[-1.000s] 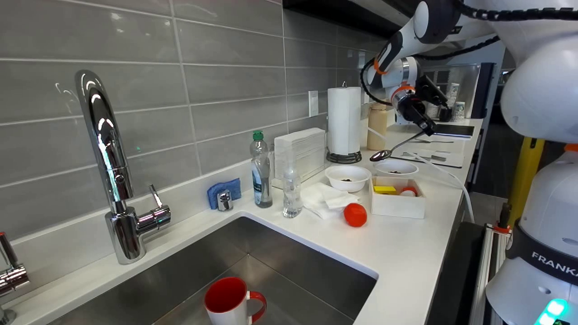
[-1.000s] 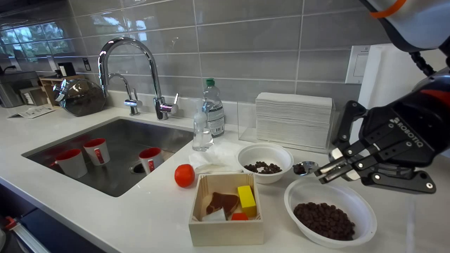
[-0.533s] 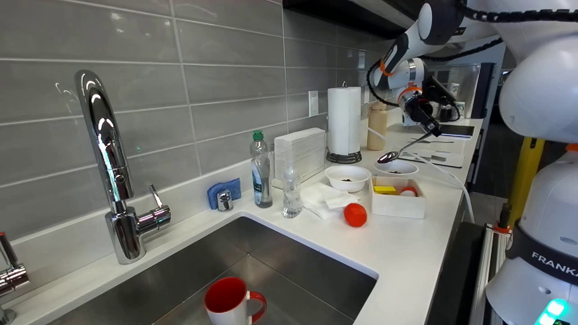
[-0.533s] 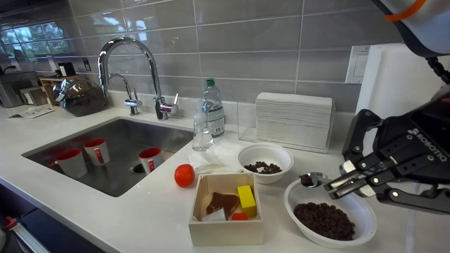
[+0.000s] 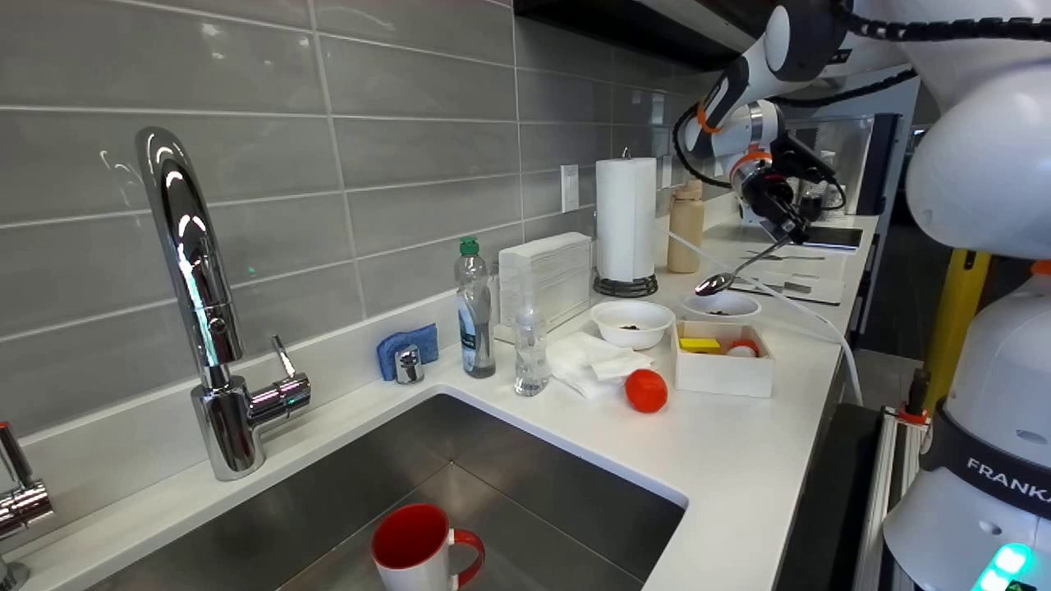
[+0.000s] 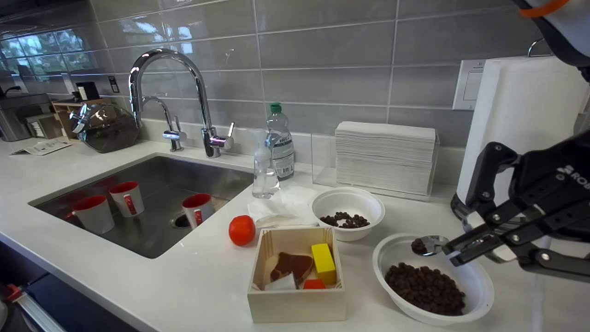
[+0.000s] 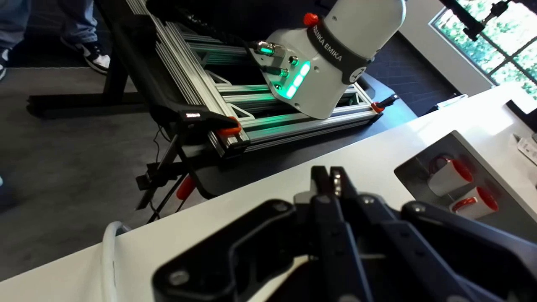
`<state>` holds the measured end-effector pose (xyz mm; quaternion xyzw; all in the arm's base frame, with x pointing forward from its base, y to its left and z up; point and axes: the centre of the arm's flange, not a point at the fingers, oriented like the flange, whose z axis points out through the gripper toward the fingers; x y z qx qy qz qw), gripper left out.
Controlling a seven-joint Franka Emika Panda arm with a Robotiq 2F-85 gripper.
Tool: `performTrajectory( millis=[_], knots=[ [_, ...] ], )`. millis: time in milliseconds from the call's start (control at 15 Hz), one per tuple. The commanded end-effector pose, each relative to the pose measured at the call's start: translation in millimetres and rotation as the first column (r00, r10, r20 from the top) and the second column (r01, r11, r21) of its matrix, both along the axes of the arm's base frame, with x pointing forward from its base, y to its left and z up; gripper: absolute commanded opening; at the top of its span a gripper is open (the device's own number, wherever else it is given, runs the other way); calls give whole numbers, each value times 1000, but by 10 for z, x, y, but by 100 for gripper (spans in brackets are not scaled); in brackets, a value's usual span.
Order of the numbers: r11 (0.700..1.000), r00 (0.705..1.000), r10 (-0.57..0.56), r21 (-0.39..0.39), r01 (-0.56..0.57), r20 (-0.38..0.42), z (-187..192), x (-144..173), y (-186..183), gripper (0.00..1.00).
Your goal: Use the spoon to move some of the brown objects to the other bowl
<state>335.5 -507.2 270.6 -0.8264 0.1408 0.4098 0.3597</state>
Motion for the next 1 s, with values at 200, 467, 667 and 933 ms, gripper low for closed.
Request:
performTrajectory(
  millis=[200, 467, 667, 933],
  knots=[
    [996, 998, -16, -86, 10, -67, 175, 107, -69, 1],
    [993, 996, -8, -117, -3, -93, 252, 150, -64, 1],
    [989, 993, 1, -147, -18, -114, 338, 167, -59, 1],
    [988, 992, 35, -146, -53, -124, 450, 174, -48, 1]
  ],
)
